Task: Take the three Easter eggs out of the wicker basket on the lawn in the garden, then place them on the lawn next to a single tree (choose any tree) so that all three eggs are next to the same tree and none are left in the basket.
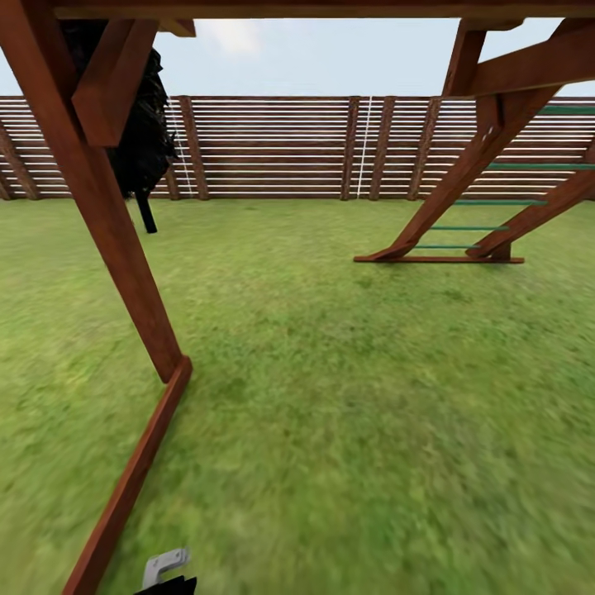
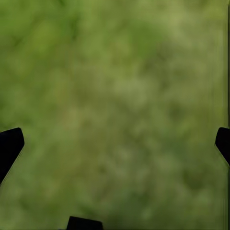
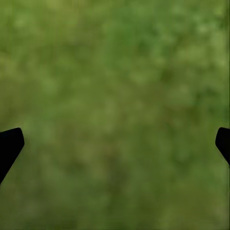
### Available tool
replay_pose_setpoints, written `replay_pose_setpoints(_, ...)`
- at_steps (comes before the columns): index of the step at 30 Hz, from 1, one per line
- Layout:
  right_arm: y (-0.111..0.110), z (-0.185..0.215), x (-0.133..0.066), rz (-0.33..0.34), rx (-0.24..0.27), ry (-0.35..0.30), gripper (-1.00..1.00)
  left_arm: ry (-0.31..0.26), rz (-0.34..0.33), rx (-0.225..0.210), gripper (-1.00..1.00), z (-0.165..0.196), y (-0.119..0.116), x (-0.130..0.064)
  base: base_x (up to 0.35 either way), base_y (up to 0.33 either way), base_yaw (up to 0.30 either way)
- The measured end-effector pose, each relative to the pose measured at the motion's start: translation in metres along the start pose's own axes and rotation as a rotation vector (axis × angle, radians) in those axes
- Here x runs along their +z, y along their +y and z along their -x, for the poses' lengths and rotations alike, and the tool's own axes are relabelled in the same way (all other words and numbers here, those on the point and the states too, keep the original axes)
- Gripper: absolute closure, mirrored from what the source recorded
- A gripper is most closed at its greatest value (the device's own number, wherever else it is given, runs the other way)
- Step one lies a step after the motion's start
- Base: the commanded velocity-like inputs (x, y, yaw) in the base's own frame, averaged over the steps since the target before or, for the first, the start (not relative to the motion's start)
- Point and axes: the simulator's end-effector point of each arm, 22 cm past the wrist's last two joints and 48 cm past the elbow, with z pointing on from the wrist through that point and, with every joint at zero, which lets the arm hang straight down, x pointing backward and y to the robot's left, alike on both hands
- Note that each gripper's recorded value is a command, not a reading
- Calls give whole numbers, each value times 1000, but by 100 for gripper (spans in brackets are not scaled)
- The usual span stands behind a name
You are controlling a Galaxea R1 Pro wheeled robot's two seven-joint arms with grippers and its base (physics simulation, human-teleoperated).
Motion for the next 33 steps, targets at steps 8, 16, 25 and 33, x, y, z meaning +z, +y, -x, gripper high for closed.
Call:
replay_pose_setpoints(8, -7, -1, 0, -10, -5, 1, -100, 1, 0, 0, -100, 0, 0, 0, 339, 0, 0)
replay_pose_setpoints(16, -5, -2, 0, -7, -3, 6, -100, 1, 0, -1, -100, 0, 0, 0, 339, 0, 0)
replay_pose_setpoints(25, -4, -2, 0, -7, -3, 6, -100, 0, 0, 0, -100, 0, 0, 0, 339, 0, 0)
replay_pose_setpoints(33, -5, -2, 0, -7, -3, 6, -100, 1, 0, 1, -100, 0, 0, 0, 339, 0, 0)
